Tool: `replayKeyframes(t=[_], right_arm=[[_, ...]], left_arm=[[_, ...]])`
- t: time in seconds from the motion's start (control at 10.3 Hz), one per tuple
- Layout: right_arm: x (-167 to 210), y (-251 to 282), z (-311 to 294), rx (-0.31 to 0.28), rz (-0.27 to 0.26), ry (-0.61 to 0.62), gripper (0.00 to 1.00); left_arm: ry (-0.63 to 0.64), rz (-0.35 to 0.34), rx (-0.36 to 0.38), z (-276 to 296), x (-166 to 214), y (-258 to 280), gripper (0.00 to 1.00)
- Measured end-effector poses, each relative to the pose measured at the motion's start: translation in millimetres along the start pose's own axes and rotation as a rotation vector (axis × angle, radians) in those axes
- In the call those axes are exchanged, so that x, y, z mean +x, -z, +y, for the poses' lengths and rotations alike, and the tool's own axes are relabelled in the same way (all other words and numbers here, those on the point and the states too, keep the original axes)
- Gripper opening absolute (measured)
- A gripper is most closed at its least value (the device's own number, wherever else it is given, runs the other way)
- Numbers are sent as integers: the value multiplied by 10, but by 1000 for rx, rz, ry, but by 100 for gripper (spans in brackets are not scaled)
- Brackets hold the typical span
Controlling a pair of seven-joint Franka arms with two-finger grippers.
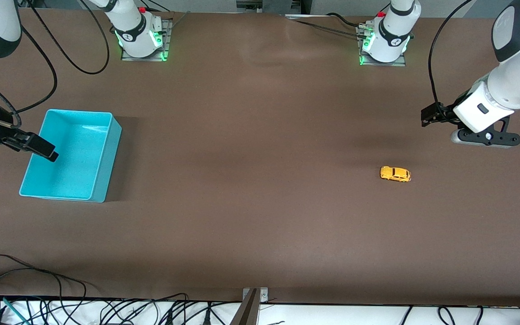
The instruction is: Wind up and store yellow beetle car
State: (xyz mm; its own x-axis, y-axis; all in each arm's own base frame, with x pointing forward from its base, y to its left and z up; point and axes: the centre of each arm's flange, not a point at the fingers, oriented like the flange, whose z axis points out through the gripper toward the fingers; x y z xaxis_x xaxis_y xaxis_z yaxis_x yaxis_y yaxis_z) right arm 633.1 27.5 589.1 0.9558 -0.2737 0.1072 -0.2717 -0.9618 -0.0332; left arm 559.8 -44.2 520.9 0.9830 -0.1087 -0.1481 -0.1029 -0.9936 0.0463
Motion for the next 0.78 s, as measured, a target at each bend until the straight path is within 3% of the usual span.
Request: replayKeyframes(t=[0.78], right_arm=[[-20,-8,-30,-2,-9,6,100]], left_arm=[[-470,-11,-30,-224,15,-687,100]])
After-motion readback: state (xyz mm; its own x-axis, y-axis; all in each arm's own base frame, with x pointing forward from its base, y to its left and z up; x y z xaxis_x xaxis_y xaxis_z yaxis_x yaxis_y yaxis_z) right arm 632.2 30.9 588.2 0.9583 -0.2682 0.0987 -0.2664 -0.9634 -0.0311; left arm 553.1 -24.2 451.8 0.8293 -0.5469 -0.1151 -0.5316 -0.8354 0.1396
